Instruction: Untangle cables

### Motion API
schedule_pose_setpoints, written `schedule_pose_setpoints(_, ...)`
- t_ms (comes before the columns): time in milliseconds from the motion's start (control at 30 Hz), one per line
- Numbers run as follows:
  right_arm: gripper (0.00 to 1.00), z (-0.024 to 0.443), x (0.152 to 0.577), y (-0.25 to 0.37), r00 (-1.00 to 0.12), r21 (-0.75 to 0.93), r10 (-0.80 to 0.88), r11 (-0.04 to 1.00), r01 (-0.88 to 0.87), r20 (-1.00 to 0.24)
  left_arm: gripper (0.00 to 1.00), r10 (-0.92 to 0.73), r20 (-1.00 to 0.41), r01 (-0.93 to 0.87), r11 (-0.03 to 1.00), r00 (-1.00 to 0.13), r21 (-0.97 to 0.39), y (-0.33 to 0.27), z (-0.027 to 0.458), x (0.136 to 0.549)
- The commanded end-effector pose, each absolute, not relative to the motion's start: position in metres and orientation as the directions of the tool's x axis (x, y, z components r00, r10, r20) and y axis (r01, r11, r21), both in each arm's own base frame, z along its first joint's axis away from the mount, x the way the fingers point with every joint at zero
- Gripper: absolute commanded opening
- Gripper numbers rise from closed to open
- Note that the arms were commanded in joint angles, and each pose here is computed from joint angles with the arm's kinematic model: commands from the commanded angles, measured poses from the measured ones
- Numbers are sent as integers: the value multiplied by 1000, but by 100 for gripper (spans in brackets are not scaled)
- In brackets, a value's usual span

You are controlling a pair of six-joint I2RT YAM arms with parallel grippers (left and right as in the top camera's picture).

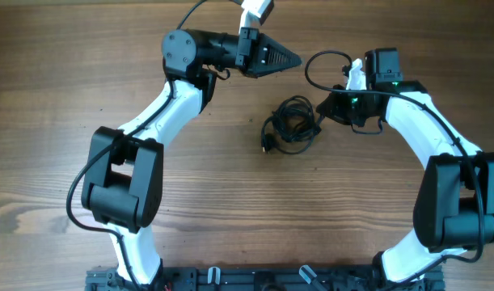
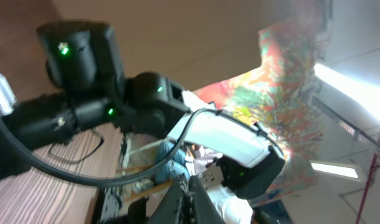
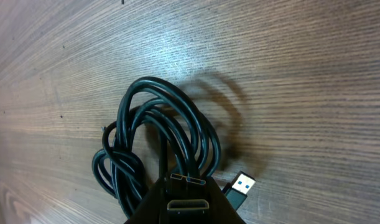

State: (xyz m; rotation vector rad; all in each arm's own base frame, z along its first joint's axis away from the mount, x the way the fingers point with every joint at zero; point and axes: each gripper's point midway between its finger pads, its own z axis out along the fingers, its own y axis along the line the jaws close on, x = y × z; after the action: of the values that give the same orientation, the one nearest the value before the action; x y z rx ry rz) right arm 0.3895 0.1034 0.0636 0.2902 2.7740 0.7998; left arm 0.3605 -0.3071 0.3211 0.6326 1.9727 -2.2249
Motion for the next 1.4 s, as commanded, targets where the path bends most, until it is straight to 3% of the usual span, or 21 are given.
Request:
schedule_pose_setpoints(0, 4, 81, 386, 110, -954, 580, 234, 810, 87, -184, 4, 261, -474, 448, -155, -841, -880, -302, 313, 353)
schedule_pose_setpoints(200, 4, 160, 382, 111, -897, 591, 218, 804, -58, -384, 4, 250, -450, 432, -127, -857, -893, -293, 279, 372)
schedule_pose_setpoints(267, 4, 170, 380, 107, -886, 594, 248, 803, -37, -391, 4, 211, -386, 378, -78, -898, -922, -290, 255, 383)
schedule_pose_setpoints(300, 4, 169, 379, 106, -889, 602, 269, 799, -9, -370, 4, 178, -346, 346, -35, -921, -938, -290, 243, 389)
schedule_pose_setpoints(433, 4, 158, 371, 107, -911, 586, 221, 810, -27, -348, 4, -54, -163, 126, 417, -985, -900, -271, 144, 420)
schedule_pose_setpoints(533, 4, 157, 367, 108, -915, 568, 166, 819, -80, -368, 6, 9, -211, 188, 486, -978, -854, -275, 127, 407)
schedule_pose_setpoints(667, 4, 157, 366, 108, -915, 563, 152, 821, -93, -373, 53, 109, -295, 310, 489, -949, -816, -292, 122, 393)
schedule_pose_setpoints(733, 4, 157, 366, 109, -915, 562, 140, 820, -107, -378, 71, 113, -300, 313, 521, -947, -794, -296, 115, 393)
schedule_pose_setpoints(833, 4, 158, 365, 111, -915, 568, 131, 814, -119, -381, 79, 127, -283, 305, 549, -951, -778, -303, 98, 390)
schedule_pose_setpoints(933, 4, 158, 364, 112, -917, 573, 131, 811, -120, -376, 80, 155, -249, 293, 555, -956, -778, -313, 75, 383)
schedule_pose_setpoints(1000, 4, 159, 363, 114, -918, 585, 128, 801, -127, -374, 75, 169, -246, 299, 558, -954, -774, -320, 63, 381)
schedule_pose_setpoints(1033, 4, 160, 362, 115, -919, 590, 128, 797, -128, -372, 67, 177, -252, 308, 553, -951, -774, -325, 60, 380)
schedule_pose_setpoints(1167, 4, 164, 360, 121, -922, 618, 116, 772, -150, -369, 28, 193, -326, 378, 538, -925, -753, -344, 63, 381)
schedule_pose_setpoints(1200, 4, 163, 360, 121, -923, 617, 117, 773, -148, -368, 13, 199, -337, 390, 534, -920, -750, -348, 63, 380)
schedule_pose_setpoints(1233, 4, 162, 360, 120, -923, 614, 124, 778, -137, -363, 4, 199, -340, 392, 551, -919, -737, -349, 61, 380)
schedule_pose_setpoints(1300, 4, 151, 363, 103, -924, 556, 198, 831, -18, -326, 4, 133, -302, 316, 624, -944, -715, -340, 52, 389)
schedule_pose_setpoints(1367, 4, 131, 362, 66, -894, 409, 345, 888, 212, -284, 4, 3, -252, 183, 694, -968, -696, -315, 50, 409)
